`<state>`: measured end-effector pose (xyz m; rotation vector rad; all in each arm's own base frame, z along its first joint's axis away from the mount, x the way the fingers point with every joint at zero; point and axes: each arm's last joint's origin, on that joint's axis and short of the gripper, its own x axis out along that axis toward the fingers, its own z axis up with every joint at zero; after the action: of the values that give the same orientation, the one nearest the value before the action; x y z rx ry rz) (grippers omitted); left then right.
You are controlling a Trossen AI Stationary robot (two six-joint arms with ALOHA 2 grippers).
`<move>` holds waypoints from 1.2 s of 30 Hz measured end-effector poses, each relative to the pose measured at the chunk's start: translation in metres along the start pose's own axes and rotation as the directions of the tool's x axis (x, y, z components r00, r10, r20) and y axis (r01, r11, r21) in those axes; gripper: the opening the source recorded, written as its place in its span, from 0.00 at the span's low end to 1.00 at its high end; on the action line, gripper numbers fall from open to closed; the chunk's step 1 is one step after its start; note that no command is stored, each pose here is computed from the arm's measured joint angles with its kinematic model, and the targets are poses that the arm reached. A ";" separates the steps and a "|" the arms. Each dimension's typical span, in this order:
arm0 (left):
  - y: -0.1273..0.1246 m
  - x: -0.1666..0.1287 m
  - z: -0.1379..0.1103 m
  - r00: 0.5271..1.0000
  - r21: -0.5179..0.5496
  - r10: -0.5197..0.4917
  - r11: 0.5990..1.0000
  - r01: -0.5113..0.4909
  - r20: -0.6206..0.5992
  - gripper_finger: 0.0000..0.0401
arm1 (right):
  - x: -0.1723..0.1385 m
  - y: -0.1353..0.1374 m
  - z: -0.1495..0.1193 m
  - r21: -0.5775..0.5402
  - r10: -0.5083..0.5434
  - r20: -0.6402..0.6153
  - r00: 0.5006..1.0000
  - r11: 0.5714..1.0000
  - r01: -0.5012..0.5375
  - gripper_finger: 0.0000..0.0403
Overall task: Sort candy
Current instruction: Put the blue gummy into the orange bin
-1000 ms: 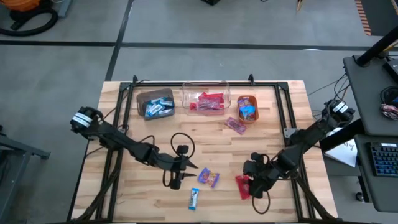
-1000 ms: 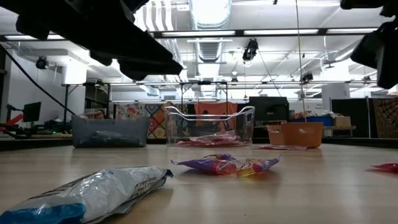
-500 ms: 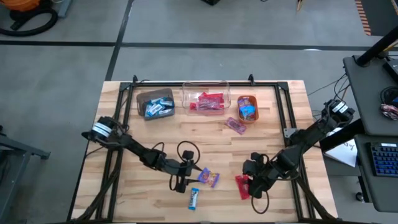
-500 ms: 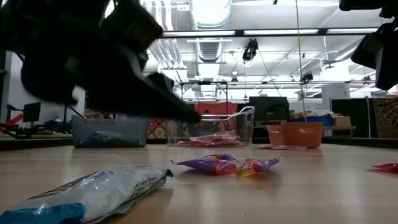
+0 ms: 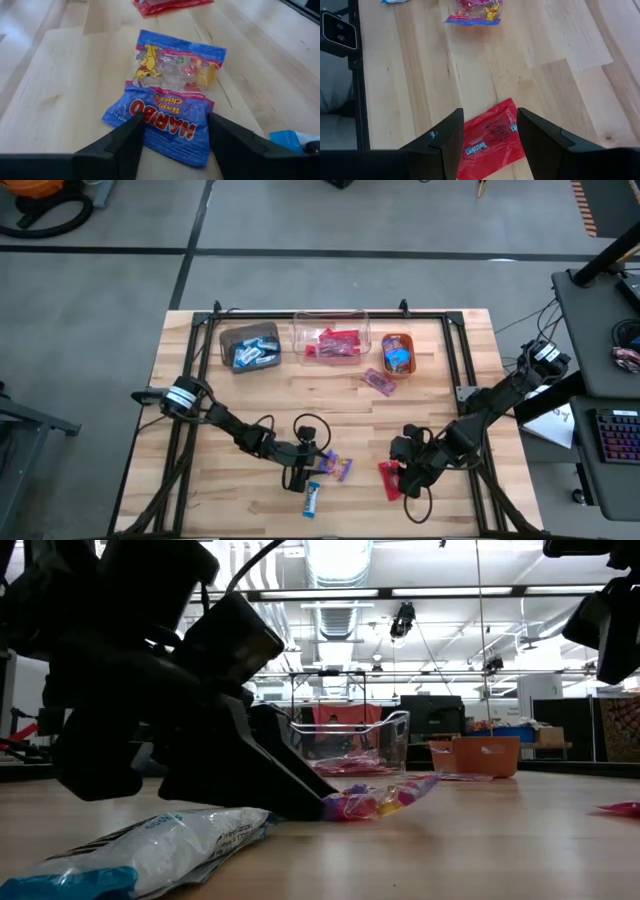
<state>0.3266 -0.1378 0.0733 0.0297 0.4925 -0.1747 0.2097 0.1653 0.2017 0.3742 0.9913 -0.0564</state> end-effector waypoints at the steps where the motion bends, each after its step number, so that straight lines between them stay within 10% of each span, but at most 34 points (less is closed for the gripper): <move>1: 0.000 0.000 -0.001 1.000 -0.008 0.010 1.000 -0.010 -0.008 0.48 | 0.000 0.000 0.000 0.000 0.000 0.000 1.000 1.000 0.000 0.43; 13: 0.001 0.000 -0.003 0.999 0.011 0.023 1.000 -0.023 -0.025 0.03 | 0.004 0.001 0.004 -0.058 -0.072 0.131 0.989 0.995 0.080 0.43; 25: 0.003 -0.001 0.001 1.000 0.003 0.027 1.000 -0.027 -0.011 0.01 | 0.048 0.020 0.014 -0.389 -0.053 0.364 0.930 0.899 0.203 0.43; 36: 0.005 -0.001 0.002 0.999 -0.046 0.032 0.998 -0.033 -0.006 0.00 | 0.098 0.019 0.018 -0.462 -0.058 0.434 0.899 0.842 0.277 0.43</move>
<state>0.3271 -0.1331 0.0752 -0.0064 0.5008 -0.1316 0.2822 0.1888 0.1348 -0.2241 0.5862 -0.0268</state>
